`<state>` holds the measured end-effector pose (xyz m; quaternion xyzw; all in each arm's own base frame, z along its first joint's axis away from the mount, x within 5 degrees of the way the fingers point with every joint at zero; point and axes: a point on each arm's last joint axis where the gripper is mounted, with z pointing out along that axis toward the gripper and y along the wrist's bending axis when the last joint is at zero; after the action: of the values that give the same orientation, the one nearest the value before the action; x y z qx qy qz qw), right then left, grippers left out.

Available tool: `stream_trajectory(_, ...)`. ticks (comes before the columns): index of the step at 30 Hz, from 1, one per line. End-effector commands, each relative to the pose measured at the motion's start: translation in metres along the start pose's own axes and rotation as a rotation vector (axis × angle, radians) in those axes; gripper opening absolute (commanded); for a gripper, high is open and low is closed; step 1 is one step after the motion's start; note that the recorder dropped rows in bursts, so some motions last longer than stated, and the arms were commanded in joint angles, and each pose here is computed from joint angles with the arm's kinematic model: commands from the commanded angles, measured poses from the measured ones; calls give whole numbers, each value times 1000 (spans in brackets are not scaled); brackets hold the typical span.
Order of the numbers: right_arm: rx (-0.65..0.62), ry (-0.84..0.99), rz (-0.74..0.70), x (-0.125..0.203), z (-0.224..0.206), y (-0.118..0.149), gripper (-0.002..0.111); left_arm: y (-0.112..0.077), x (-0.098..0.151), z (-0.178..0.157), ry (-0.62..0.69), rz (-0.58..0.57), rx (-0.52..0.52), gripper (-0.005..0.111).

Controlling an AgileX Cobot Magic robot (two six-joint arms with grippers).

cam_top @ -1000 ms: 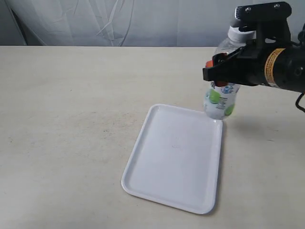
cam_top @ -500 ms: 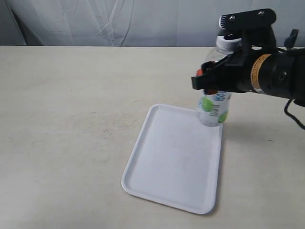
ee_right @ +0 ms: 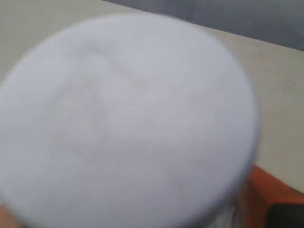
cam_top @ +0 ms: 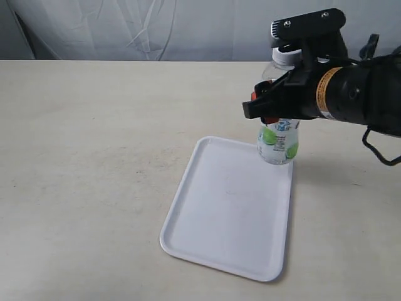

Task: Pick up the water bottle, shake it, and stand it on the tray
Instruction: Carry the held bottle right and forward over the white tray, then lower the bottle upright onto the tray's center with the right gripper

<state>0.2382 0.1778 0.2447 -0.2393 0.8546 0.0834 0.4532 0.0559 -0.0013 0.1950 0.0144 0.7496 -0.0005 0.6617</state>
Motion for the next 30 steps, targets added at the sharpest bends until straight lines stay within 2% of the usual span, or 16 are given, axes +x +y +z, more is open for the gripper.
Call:
stream_trajectory(1,-194,-87,3,-11,-5,18,-1,0,0,0,-10,-4,5,0)
stream_trajectory(3,-292,-120,5,-14,-7,27,-1,0,0,0,-10,-4,5,0)
stream_trajectory(6,-374,-141,4,-15,-8,34,-1,0,0,0,-10,-4,5,0)
stream_trajectory(11,-378,-98,3,-4,0,36,-1,0,0,0,-10,-4,5,0)
stream_trajectory(16,-381,10,-1,25,16,39,-1,0,0,0,-10,-4,5,0)
stream_trajectory(21,-381,114,-64,53,34,41,-1,0,0,0,-10,-4,5,0)
stream_trajectory(30,-442,197,-69,74,54,50,-1,0,0,0,-8,-4,6,0)
